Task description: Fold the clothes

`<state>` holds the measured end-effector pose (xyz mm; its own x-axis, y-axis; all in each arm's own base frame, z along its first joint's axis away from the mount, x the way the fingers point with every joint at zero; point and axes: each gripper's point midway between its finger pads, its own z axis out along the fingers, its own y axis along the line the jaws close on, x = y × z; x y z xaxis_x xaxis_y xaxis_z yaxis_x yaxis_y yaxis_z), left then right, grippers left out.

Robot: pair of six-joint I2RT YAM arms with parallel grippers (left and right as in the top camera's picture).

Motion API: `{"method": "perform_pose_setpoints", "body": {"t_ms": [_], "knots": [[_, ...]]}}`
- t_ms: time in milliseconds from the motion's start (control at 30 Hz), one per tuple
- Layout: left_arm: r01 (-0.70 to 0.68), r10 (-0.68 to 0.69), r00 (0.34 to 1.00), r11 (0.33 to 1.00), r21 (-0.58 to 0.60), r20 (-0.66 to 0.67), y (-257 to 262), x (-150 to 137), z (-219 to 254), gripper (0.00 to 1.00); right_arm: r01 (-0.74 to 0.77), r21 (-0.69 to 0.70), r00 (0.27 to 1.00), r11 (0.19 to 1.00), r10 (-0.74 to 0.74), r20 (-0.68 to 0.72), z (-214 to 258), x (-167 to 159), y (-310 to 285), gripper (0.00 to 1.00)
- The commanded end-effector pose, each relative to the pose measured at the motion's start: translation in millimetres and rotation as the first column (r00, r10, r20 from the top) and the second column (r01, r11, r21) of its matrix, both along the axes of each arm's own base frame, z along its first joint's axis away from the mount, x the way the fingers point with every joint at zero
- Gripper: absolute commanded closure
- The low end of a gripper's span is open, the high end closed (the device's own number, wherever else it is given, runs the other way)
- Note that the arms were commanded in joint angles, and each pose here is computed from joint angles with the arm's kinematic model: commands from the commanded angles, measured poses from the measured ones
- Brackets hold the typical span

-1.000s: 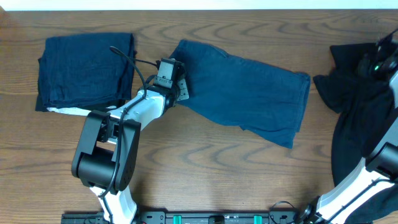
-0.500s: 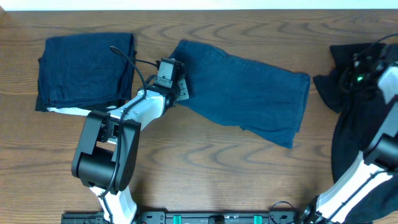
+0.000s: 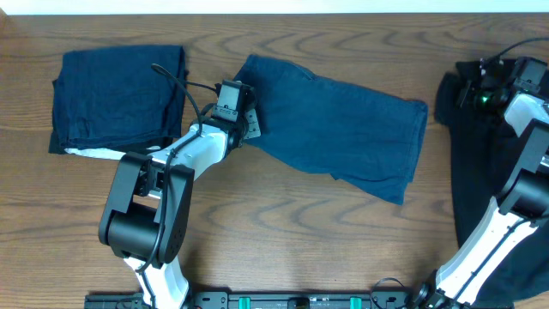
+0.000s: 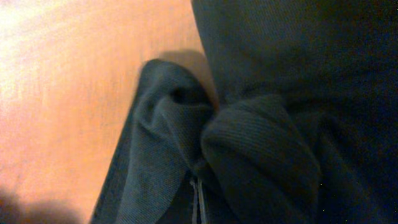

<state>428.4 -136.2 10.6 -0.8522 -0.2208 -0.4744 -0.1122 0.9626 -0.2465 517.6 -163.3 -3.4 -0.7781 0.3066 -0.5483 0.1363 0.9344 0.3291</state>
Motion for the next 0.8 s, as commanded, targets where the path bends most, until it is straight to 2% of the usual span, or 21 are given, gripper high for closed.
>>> {"method": "perform_pose_setpoints", "body": {"t_ms": [0, 100, 267, 367, 467, 533, 600, 767], "knots": [[-0.042, 0.042, 0.999, 0.999, 0.027, -0.008, 13, -3, -1, 0.94, 0.052, -0.020, 0.987, 0.998, -0.054, -0.151, -79, -25, -1, 0.98], [-0.042, 0.042, 0.999, 0.999, 0.027, -0.009, 13, -3, -2, 0.94, 0.036, -0.008, 0.997, 0.999, -0.036, -0.073, -51, -7, -2, 0.94], [-0.042, 0.042, 0.999, 0.999, 0.027, -0.008, 13, -3, -1, 0.94, 0.016, -0.022, 0.999, 1.000, -0.015, 0.047, 33, 17, -6, 0.92], [-0.042, 0.042, 0.999, 0.999, 0.027, -0.008, 13, -3, -1, 0.94, 0.014, -0.033, 0.997, 0.999, -0.011, 0.072, 83, 13, -3, 0.91], [-0.042, 0.042, 0.999, 0.999, 0.027, -0.008, 13, -3, -1, 0.94, 0.012, -0.024, 0.999, 1.000, -0.010, 0.053, 113, -3, 5, 0.90], [-0.042, 0.042, 0.999, 0.999, 0.027, -0.008, 13, -3, -1, 0.94, 0.007, 0.000, 1.000, 1.000, -0.007, 0.014, 123, -17, 13, 0.92], [-0.042, 0.042, 0.999, 0.999, 0.027, -0.008, 13, -3, -1, 0.94, 0.008, 0.026, 0.999, 1.000, -0.006, -0.044, 120, -31, 20, 0.99], [-0.042, 0.042, 0.999, 0.999, 0.027, -0.008, 13, -3, -1, 0.94, 0.003, 0.100, 0.980, 0.995, 0.017, -0.200, 79, -59, 41, 0.99]]}}
